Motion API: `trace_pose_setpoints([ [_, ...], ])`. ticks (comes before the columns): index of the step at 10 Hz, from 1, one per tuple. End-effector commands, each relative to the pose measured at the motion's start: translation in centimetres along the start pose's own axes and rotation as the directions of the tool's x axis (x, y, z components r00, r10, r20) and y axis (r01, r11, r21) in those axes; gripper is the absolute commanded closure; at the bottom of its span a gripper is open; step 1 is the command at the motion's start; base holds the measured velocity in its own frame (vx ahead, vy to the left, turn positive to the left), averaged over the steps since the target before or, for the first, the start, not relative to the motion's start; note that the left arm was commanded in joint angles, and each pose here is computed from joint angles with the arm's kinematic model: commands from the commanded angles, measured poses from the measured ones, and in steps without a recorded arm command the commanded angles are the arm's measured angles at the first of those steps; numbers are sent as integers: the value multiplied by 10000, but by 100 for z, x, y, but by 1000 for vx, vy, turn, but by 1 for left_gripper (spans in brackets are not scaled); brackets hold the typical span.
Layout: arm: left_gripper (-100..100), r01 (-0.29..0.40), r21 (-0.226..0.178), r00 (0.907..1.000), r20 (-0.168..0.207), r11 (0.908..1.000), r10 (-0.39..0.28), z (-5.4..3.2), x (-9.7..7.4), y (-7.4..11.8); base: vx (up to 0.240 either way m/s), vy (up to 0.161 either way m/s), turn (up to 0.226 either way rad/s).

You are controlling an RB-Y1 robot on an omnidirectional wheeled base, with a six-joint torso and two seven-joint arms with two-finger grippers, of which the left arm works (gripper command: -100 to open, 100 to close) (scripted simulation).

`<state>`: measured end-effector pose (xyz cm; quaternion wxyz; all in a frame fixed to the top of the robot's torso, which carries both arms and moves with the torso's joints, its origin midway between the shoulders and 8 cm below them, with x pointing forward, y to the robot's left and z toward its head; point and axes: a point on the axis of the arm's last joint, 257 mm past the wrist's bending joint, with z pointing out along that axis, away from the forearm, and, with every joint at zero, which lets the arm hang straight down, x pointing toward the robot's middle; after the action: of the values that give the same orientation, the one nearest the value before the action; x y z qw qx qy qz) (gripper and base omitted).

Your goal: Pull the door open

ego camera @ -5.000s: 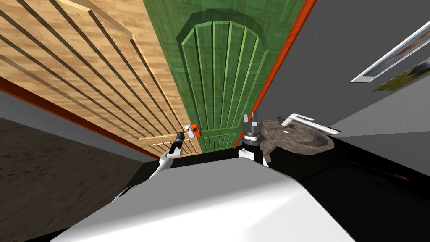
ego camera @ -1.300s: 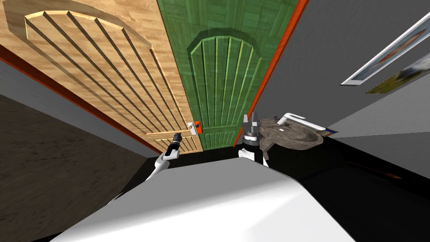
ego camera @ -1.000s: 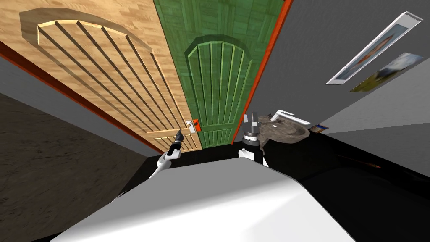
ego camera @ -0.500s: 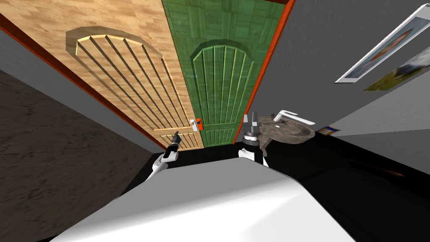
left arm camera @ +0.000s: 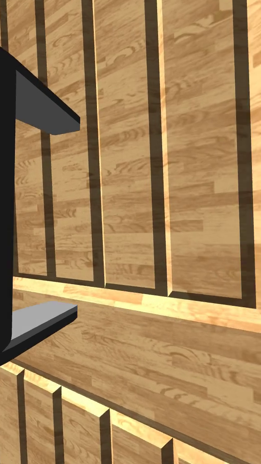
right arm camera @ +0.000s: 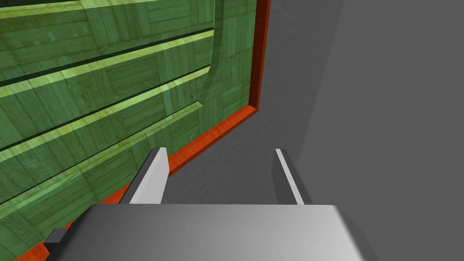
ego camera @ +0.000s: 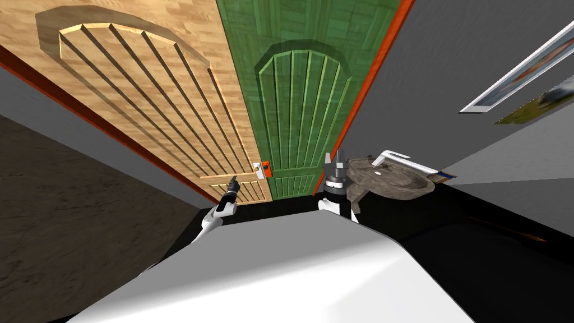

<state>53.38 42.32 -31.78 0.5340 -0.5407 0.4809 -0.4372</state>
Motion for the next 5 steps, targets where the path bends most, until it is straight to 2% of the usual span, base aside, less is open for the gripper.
trace_pose_setpoints([
  [1, -100, 75, 138, 9998, -174, 9999, -73, 50, 135, -71, 188, -35, -104],
  [3, -100, 208, 329, 9987, -476, 9992, -192, 112, 363, -156, 185, -55, -141],
  [4, -100, 331, 499, 9967, -755, 9982, -293, 160, 569, -236, 190, -173, -205],
  [5, -100, 251, 386, 9980, -590, 9989, -228, 140, 444, -188, 90, -85, -34],
])
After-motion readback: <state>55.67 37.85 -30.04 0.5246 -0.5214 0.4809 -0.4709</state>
